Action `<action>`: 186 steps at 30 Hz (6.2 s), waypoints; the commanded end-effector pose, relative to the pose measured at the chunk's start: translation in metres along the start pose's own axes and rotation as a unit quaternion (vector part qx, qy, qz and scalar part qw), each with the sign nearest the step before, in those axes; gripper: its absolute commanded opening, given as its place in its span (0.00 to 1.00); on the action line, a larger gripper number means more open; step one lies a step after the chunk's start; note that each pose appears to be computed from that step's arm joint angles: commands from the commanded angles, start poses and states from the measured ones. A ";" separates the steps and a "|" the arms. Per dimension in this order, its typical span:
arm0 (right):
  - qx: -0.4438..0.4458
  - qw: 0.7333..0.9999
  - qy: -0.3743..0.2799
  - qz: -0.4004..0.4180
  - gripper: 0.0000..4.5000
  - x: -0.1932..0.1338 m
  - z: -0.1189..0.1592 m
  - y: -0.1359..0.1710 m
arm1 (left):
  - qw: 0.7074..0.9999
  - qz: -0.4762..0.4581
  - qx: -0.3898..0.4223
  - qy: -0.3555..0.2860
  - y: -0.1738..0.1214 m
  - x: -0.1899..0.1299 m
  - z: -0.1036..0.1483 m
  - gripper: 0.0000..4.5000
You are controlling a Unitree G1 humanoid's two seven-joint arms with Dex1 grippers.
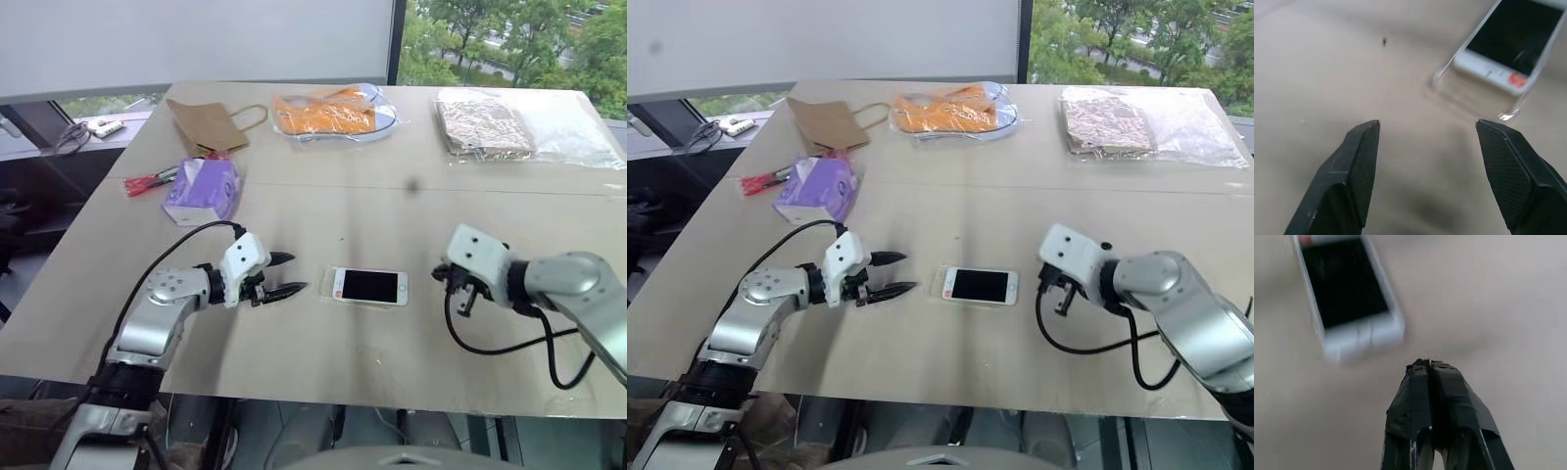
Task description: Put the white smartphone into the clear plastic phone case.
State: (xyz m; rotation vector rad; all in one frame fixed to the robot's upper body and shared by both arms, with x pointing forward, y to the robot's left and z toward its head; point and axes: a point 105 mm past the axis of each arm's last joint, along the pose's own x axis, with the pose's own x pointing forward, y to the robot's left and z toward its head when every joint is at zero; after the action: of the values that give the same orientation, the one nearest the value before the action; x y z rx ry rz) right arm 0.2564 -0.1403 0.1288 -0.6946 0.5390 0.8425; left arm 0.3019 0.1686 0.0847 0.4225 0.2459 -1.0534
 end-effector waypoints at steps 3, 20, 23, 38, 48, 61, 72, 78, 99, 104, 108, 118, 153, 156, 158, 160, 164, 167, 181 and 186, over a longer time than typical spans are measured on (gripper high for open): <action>-0.007 1.000 -0.025 0.000 0.01 0.002 0.009 0.010 | 1.000 -0.008 0.028 0.006 -0.001 0.008 -0.002 0.71; -0.004 0.999 -0.038 0.025 0.00 0.031 0.015 0.018 | 0.996 -0.089 0.005 -0.032 -0.020 0.033 0.008 0.02; -0.006 0.999 -0.043 0.029 0.00 0.033 0.018 0.019 | 0.994 -0.101 0.007 -0.038 -0.024 0.036 0.011 0.02; -0.022 0.999 -0.021 -0.013 0.00 0.002 0.015 0.003 | 0.995 -0.091 0.012 -0.045 -0.037 0.040 0.060 0.02; -0.017 1.000 0.009 -0.017 0.00 0.008 -0.004 0.002 | 0.998 -0.062 -0.012 0.025 -0.018 -0.005 0.033 0.02; 0.001 1.000 -0.005 -0.004 0.00 0.015 -0.004 0.007 | 0.994 -0.094 -0.058 -0.009 -0.032 0.011 0.023 0.02; 0.010 1.000 -0.014 0.005 0.00 0.019 -0.003 0.015 | 0.995 -0.090 -0.047 -0.011 -0.039 0.029 0.008 0.02; 0.006 1.000 -0.019 0.009 0.00 0.020 0.001 0.017 | 0.994 -0.098 -0.030 -0.023 -0.042 0.038 0.013 0.02; -0.040 0.997 -0.050 0.049 0.00 0.040 0.027 0.029 | 0.993 -0.114 -0.015 -0.040 -0.048 0.046 0.018 0.02; -0.058 0.995 -0.051 0.065 0.00 0.047 0.028 0.036 | 0.992 -0.118 -0.013 -0.042 -0.048 0.046 0.018 0.02; -0.069 0.994 -0.064 0.052 0.00 0.046 0.030 0.030 | 0.992 -0.117 -0.010 -0.038 -0.045 0.045 0.016 0.02; -0.067 0.993 -0.094 0.007 0.00 0.031 0.036 0.010 | 0.979 -0.162 -0.074 -0.096 -0.033 0.002 0.050 0.02; 0.012 0.986 -0.154 0.062 0.00 0.053 0.036 0.019 | 0.995 -0.094 -0.005 0.017 -0.041 0.071 0.011 0.02; 0.013 0.993 -0.090 0.081 0.00 0.069 0.013 0.021 | 0.995 -0.095 -0.004 0.016 -0.043 0.070 0.011 0.02; 0.000 0.993 -0.053 0.109 0.00 0.073 -0.002 0.027 | 0.995 -0.093 -0.005 0.016 -0.043 0.069 0.011 0.02; -0.005 0.989 -0.022 0.147 0.00 0.075 -0.013 0.036 | 0.996 -0.091 -0.008 0.016 -0.044 0.067 0.011 0.02; 0.004 0.978 0.010 0.207 0.00 0.084 -0.022 0.050 | 0.996 -0.085 -0.015 0.018 -0.045 0.063 0.009 0.02; 0.019 0.972 0.031 0.230 0.00 0.098 -0.030 0.059 | 0.996 -0.082 -0.020 0.019 -0.046 0.060 0.008 0.02; 0.077 0.982 0.034 0.169 0.00 0.111 -0.049 0.041 | 0.996 -0.069 -0.043 0.024 -0.043 0.056 0.003 0.02; 0.095 0.986 -0.088 0.103 0.00 0.086 0.006 0.015 | 0.996 -0.069 -0.043 0.023 -0.043 0.058 0.004 0.02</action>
State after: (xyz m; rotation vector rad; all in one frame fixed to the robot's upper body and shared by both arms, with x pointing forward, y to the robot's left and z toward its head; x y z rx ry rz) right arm 0.2856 -0.0696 0.0752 -0.4095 0.4653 1.1400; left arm 0.2903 0.0975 0.0629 0.3516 0.3281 -1.1904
